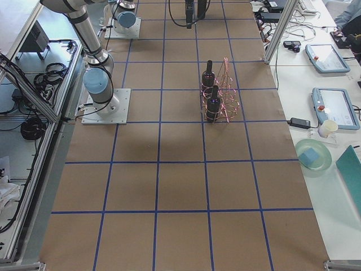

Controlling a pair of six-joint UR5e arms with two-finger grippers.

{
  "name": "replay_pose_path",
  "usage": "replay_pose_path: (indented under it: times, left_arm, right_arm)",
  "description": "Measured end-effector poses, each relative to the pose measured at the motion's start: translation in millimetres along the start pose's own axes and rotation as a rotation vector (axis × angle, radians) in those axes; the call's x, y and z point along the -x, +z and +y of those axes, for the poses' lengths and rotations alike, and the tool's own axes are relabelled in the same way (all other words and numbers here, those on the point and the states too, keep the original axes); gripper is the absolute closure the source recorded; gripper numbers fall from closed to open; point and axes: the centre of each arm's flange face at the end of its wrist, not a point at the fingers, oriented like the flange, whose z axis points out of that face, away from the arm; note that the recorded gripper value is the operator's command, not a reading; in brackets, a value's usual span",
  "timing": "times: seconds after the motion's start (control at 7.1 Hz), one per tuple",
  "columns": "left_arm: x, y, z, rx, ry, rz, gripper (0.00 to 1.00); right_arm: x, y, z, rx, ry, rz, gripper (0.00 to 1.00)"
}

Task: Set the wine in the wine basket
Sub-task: 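Lower the left gripper and grasp the bottle by its neck, then lift the bottle upright and carry it toward the table center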

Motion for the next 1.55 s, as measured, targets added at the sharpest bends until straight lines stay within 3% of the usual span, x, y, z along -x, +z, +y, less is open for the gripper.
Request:
replay_pose_path:
  times: [0.14,0.42,0.56,0.99,1.55]
  left_arm:
    - [-1,-2,2,0.006,0.0,-0.001,0.46]
    - [-1,-4,4,0.013,-0.001,0.0,0.69]
    - [-1,-3,5,0.024,-0.002,0.0,1.0]
    - [1,-5,9,0.054,-0.001,-0.022,1.0]
    - [-25,-30,13,0.037,0.001,-0.013,1.0]
  right_arm:
    - [0,0,0,0.0,-0.001,0.0,0.0]
    - [1,-1,1,-0.001,-0.005,0.0,0.0]
    - [2,-1,2,-0.001,-0.006,-0.001,0.0]
    - [2,-1,2,-0.001,-0.007,-0.002,0.01]
    - [3,-1,2,0.0,-0.006,-0.002,0.01]
